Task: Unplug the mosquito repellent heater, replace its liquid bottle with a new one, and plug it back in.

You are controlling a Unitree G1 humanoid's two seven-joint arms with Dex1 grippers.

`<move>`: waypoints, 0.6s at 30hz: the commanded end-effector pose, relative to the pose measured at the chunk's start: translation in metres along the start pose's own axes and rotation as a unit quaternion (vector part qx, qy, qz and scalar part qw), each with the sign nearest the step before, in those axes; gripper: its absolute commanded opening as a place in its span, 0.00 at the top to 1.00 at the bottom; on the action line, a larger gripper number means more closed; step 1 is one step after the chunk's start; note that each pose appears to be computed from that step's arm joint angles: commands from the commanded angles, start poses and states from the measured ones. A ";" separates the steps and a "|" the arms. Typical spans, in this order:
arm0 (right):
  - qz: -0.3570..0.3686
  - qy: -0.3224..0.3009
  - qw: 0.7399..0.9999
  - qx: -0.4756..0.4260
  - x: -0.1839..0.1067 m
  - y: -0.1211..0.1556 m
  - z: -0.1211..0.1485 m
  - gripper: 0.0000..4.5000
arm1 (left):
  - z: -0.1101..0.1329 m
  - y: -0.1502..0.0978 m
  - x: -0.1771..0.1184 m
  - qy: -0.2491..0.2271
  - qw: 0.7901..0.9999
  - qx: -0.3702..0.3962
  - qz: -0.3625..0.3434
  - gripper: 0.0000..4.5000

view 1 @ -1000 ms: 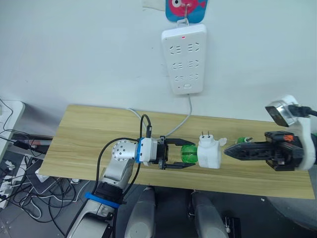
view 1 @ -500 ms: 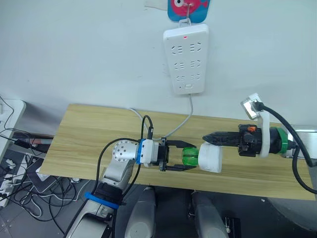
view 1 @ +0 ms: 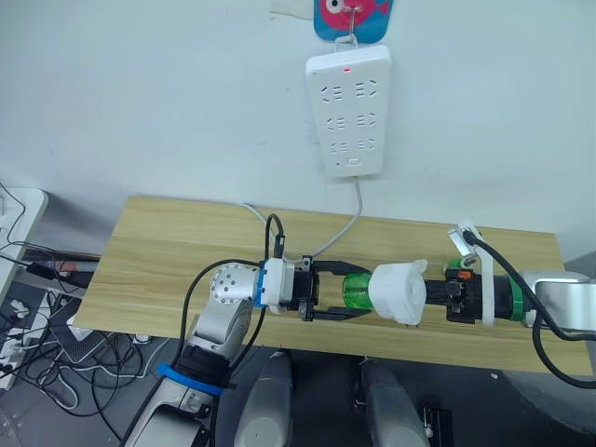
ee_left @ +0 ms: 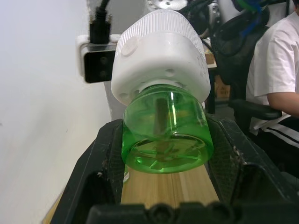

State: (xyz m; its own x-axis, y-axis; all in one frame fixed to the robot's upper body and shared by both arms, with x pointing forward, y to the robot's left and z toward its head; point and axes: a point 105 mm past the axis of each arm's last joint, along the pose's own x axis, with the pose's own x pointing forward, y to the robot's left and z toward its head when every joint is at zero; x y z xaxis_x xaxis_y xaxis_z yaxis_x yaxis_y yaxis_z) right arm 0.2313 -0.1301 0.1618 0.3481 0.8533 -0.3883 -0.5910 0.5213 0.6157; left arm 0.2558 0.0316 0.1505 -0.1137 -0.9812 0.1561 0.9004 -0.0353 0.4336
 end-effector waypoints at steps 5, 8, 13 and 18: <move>0.058 0.021 0.997 -0.035 -0.001 0.039 -0.013 0.99 | -0.002 0.012 0.003 0.013 0.999 -0.010 0.038 0.50; 0.072 0.025 0.996 -0.038 0.001 0.046 -0.021 0.99 | -0.002 0.012 0.004 0.012 0.999 -0.011 0.038 0.50; 0.083 0.011 0.995 -0.050 0.004 0.054 -0.018 0.99 | -0.003 0.011 0.004 0.017 0.999 -0.007 0.032 0.50; 0.092 -0.003 0.993 -0.074 0.004 0.059 -0.006 0.99 | -0.005 0.008 0.004 0.020 0.999 -0.013 0.022 0.50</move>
State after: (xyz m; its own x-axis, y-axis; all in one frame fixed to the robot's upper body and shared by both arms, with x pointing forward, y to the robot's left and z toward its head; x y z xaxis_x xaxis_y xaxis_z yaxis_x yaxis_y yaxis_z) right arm 0.1991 -0.1012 0.1841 0.2594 0.9165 -0.3045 -0.7188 0.3938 0.5729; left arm 0.2704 0.0291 0.1456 -0.0217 -0.9912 0.1303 0.9236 0.0300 0.3822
